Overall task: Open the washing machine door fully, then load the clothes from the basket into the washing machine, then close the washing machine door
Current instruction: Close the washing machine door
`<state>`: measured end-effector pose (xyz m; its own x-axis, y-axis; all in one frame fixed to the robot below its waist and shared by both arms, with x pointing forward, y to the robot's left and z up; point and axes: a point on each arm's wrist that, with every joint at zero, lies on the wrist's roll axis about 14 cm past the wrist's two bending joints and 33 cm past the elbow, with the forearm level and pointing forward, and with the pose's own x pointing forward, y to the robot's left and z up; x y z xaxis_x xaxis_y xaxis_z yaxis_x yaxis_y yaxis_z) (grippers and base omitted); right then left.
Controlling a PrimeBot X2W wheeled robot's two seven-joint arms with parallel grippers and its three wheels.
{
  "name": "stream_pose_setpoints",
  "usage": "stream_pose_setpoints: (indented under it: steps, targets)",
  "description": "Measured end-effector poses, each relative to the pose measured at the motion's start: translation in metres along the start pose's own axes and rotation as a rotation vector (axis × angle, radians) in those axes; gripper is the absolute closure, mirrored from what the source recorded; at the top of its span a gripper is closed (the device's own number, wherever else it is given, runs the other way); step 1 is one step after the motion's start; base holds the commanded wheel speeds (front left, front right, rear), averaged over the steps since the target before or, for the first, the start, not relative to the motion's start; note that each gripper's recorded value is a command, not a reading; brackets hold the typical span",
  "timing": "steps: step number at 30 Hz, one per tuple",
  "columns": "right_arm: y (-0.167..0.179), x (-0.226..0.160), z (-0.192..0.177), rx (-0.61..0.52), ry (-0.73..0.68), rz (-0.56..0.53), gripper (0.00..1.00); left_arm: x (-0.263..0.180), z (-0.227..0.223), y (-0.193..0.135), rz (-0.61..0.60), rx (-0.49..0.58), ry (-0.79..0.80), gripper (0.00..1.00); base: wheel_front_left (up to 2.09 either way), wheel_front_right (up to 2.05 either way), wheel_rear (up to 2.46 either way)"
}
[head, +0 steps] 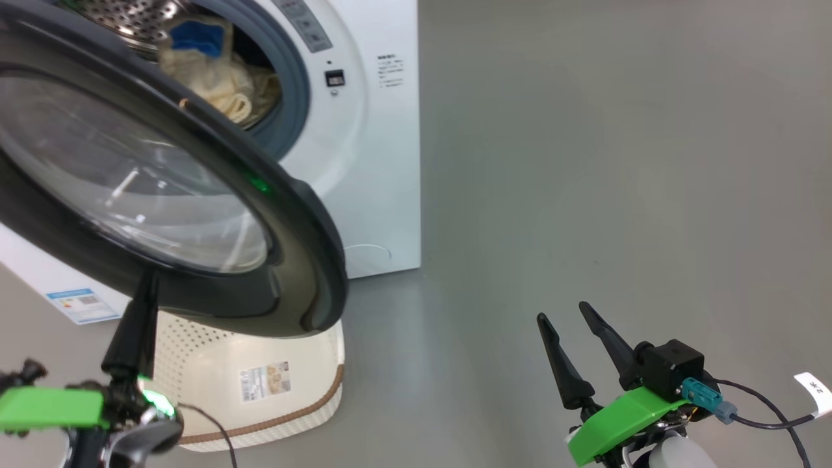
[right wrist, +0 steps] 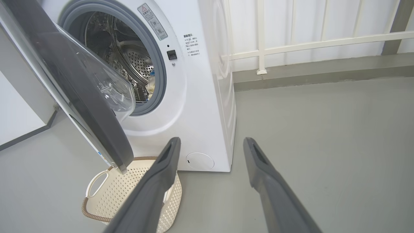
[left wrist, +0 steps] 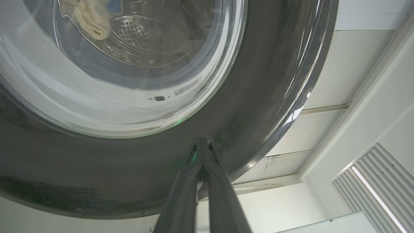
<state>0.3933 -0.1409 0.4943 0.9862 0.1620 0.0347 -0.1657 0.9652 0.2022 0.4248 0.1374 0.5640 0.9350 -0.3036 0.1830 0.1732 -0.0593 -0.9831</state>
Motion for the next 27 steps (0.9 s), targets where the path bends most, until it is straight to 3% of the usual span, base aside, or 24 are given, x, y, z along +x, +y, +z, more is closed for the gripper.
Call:
stream_pose_setpoints:
  steps: [8, 9, 12, 13, 18, 27]
  targets:
    - [0.017, 0.001, 0.004, 0.009, -0.012, 0.047, 0.00, -0.045, 0.020, 0.001, 0.022, 0.000, -0.134, 1.00, 0.00, 0.00, 0.00]
    - [0.019, 0.002, 0.004, 0.009, -0.014, 0.052, 0.00, -0.049, 0.021, 0.003, 0.028, 0.001, -0.144, 0.96, 0.00, 0.00, 0.00]
    - [0.022, 0.002, 0.007, 0.015, -0.022, 0.060, 0.00, -0.062, 0.025, 0.007, 0.047, 0.001, -0.186, 0.34, 0.00, 0.00, 0.00]
    - [0.023, 0.002, 0.008, 0.016, -0.025, 0.062, 0.00, -0.066, 0.027, 0.008, 0.050, 0.001, -0.203, 0.00, 0.00, 0.00, 0.00]
    - [0.027, 0.001, 0.010, 0.025, -0.031, 0.072, 0.00, -0.081, 0.038, 0.007, 0.063, 0.035, -0.285, 0.00, 0.00, 0.00, 0.00]
    - [0.032, 0.000, 0.008, 0.025, -0.024, 0.085, 0.00, -0.089, 0.048, -0.010, 0.083, 0.491, -0.379, 0.00, 0.00, 0.00, 0.00]
